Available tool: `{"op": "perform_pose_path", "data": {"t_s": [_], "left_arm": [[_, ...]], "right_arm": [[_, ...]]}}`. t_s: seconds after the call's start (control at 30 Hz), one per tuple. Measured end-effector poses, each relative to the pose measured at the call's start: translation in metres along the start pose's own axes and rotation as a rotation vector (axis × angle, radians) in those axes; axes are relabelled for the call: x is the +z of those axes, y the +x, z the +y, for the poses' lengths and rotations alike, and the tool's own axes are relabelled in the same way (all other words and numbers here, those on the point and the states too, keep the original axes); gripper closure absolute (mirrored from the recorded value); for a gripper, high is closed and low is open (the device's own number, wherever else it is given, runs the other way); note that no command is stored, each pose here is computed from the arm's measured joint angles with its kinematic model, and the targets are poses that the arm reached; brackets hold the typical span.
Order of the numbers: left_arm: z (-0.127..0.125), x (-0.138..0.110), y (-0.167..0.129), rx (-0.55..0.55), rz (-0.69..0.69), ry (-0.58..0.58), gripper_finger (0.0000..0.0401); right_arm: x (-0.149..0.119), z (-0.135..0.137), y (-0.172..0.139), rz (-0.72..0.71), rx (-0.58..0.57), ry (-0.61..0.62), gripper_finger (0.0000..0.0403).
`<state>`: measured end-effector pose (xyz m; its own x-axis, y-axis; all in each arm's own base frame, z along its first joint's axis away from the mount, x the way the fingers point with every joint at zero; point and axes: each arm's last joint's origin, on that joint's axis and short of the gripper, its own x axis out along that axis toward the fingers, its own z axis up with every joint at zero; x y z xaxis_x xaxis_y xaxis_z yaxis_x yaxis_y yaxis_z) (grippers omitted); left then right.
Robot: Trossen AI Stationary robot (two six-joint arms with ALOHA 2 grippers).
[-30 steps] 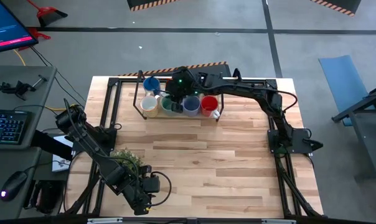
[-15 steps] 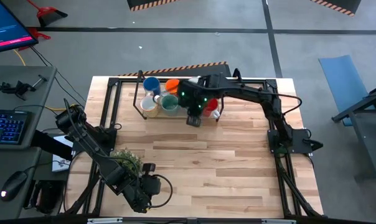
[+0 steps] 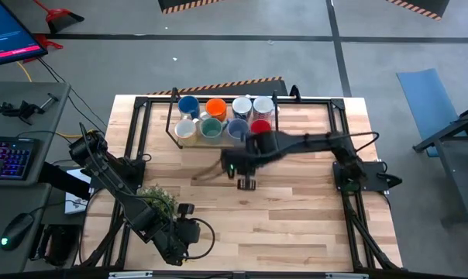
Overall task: Place coffee mugs
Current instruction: Return to Home Position
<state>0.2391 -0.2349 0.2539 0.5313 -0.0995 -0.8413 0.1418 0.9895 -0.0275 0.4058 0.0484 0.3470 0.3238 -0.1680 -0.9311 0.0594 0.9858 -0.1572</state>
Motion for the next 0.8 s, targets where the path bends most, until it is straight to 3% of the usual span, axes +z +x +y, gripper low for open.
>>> {"op": "perform_pose_path", "data": {"t_s": [0.3, 0.43, 0.63, 0.8], "left_arm": [[0.000, 0.000, 0.000, 0.000, 0.000, 0.000, 0.0300], [0.000, 0.000, 0.000, 0.000, 0.000, 0.000, 0.0300], [0.000, 0.000, 0.000, -0.001, 0.001, 0.000, 0.0300], [0.000, 0.000, 0.000, -0.002, -0.001, 0.000, 0.0300]], "right_arm": [[-0.012, 0.082, -0.025, -0.166, -0.122, -0.099, 0.0335], [-0.020, 0.105, -0.034, -0.234, -0.206, -0.052, 0.0335], [-0.035, 0.130, -0.039, -0.316, -0.371, -0.050, 0.0335], [-0.048, 0.131, -0.024, -0.312, -0.510, -0.037, 0.0335]]}}
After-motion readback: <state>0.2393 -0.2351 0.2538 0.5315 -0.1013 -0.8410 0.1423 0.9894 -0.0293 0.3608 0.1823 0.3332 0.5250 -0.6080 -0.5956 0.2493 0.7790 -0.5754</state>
